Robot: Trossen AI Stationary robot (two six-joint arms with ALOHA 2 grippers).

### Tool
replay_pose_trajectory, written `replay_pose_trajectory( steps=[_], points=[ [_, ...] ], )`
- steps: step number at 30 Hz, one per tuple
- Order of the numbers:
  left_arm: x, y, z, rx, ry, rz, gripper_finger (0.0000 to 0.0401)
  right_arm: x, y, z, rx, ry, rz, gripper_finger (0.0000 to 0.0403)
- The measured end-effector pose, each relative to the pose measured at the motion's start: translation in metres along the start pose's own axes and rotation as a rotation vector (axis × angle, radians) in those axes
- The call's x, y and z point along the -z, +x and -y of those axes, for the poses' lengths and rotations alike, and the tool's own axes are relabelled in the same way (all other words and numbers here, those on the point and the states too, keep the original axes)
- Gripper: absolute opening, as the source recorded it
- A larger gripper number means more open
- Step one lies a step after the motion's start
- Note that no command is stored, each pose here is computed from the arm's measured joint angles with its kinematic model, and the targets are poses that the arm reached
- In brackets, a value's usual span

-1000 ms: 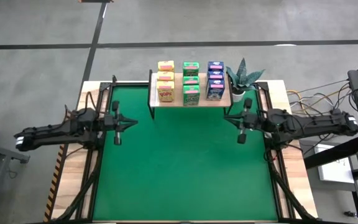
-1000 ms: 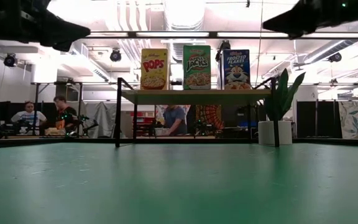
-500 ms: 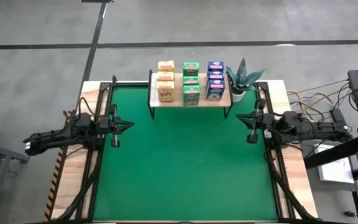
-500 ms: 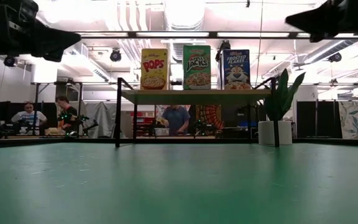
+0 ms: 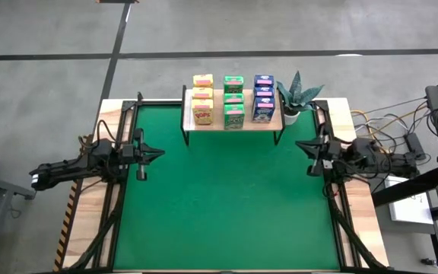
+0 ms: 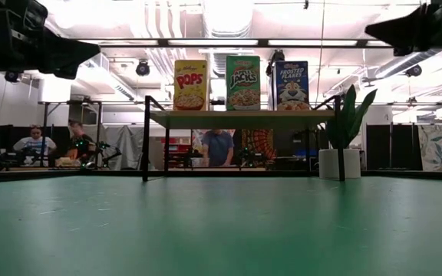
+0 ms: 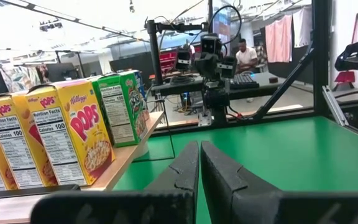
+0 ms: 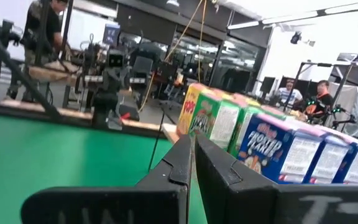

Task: Stack cereal on shelf
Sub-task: Return to Home Position

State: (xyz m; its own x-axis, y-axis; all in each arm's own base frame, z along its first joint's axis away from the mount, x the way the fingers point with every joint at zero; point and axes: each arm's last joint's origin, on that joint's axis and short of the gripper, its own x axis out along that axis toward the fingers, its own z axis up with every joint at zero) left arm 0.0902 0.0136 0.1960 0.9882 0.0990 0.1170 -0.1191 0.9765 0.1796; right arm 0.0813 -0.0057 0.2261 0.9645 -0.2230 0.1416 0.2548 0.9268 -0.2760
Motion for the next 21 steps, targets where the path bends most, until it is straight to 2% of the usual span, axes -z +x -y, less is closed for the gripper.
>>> replay_pose_trajectory(
  steps=[6,13,21],
  points=[
    [0.001,0.000,0.000,-0.015,-0.018,-0.010,0.0000,0.021,0.003,-0.008,-0.020,-0.015,-0.062,0.0012],
    [0.002,0.000,-0.006,-0.199,-0.032,-0.038,0.0000,0.045,0.008,-0.017,-0.007,-0.042,-0.022,0.0012],
    [0.003,0.000,-0.006,-0.208,-0.030,-0.044,0.0000,0.046,0.008,-0.017,0.015,-0.029,-0.028,0.0012]
  ],
)
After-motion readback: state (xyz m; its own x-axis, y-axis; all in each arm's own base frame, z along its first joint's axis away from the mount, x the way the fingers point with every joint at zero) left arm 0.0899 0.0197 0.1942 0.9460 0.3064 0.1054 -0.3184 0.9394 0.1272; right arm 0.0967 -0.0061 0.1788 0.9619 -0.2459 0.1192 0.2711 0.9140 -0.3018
